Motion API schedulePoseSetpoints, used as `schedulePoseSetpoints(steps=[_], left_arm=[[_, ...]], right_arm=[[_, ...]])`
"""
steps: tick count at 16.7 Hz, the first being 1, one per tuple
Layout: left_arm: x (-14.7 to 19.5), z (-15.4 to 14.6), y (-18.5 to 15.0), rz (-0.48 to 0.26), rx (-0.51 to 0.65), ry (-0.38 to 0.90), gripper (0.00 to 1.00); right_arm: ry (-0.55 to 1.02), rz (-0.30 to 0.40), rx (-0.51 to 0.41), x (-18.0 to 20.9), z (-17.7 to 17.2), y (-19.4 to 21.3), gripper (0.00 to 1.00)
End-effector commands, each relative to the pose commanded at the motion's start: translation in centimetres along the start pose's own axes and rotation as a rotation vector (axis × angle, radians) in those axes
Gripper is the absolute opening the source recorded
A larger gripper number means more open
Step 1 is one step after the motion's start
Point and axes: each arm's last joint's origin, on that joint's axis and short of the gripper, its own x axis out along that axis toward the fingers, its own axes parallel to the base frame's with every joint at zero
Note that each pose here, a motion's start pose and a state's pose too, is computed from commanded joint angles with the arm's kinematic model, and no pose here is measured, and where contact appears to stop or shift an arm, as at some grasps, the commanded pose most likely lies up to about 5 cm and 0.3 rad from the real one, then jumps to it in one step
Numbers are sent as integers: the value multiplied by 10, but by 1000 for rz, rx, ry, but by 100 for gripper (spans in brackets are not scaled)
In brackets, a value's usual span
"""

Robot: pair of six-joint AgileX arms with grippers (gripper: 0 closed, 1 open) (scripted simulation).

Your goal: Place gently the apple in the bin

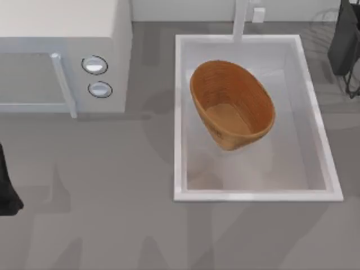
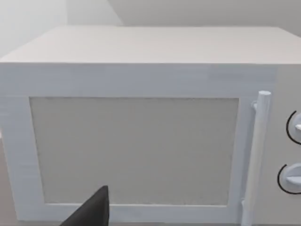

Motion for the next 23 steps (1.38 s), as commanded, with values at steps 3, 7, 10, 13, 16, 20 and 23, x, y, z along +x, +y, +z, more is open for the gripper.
schedulePoseSetpoints(steps=[3,7,10,13,16,20,23], left_arm=[[0,0,0,0,0,0,100],[0,0,0,0,0,0,100],[0,0,0,0,0,0,100],[0,0,0,0,0,0,100],[0,0,0,0,0,0,100],[0,0,0,0,0,0,100],[0,0,0,0,0,0,100]], right_arm=[[6,4,0,18,-2,1,100],[6,4,0,18,-2,1,92],[6,4,0,18,-2,1,70],[6,4,0,18,-2,1,47],[6,4,0,18,-2,1,25],[6,4,0,18,-2,1,0],[6,4,0,18,-2,1,0]])
